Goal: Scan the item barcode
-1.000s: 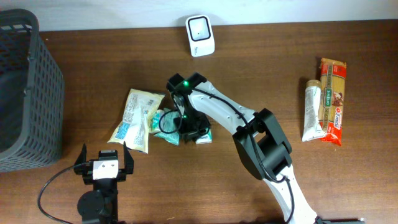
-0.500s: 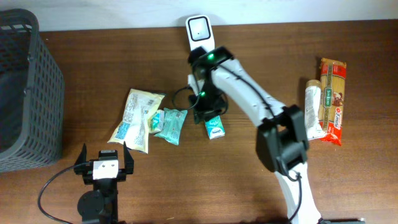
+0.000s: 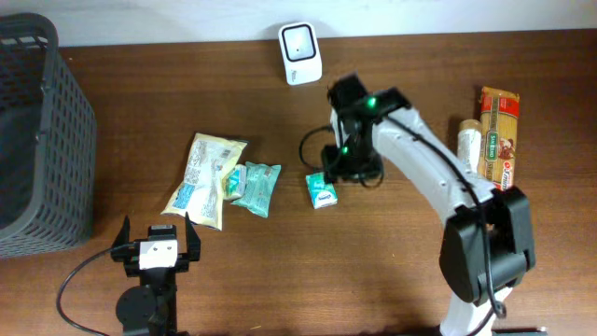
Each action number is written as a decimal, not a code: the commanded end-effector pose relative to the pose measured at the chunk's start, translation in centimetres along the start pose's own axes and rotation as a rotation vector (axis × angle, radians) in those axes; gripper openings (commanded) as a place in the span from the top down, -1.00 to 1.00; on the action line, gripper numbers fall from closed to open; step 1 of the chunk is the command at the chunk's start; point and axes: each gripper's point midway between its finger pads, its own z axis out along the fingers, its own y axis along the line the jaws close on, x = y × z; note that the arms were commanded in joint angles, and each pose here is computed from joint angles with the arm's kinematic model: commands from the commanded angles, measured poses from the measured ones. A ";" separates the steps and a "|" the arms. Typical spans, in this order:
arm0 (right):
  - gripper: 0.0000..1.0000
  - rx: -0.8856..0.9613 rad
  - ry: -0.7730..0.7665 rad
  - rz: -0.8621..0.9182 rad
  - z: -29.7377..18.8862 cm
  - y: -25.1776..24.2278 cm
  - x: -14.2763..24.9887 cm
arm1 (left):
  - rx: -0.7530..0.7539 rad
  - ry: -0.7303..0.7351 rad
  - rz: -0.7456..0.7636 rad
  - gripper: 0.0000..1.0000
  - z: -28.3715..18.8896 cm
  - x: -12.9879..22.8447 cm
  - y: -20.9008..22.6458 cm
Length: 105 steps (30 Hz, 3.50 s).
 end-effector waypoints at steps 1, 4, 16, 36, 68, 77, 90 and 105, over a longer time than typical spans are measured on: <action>-0.20 -0.122 0.022 0.066 2.8 0.5 1.0 | -0.009 0.001 0.015 -0.99 0.0 0.1 0.2; -0.23 -0.134 0.020 0.100 5.5 -0.2 1.6 | -0.009 0.001 0.015 -0.98 0.0 0.1 0.2; 0.15 -0.150 -0.094 0.136 7.0 -0.8 -0.8 | -0.009 0.001 0.015 -0.99 0.0 0.1 0.2; 0.92 -1.274 -0.217 -0.231 -19.9 8.5 -1.1 | -0.009 0.001 0.015 -0.99 0.0 0.1 0.2; 0.92 0.431 -0.678 -0.130 -19.5 0.2 -14.7 | -0.009 0.001 0.015 -0.98 0.0 0.1 0.2; 0.92 0.797 -0.940 -0.380 -12.3 -0.6 -30.0 | -0.009 0.001 0.015 -0.99 0.0 0.1 0.2; 0.90 0.823 -0.929 -0.578 -7.0 1.2 -32.5 | -0.009 0.001 0.015 -0.99 0.0 0.1 0.2; 0.92 0.172 -0.807 -0.419 -21.1 7.4 -17.1 | -0.009 0.001 0.015 -0.98 0.0 0.1 0.2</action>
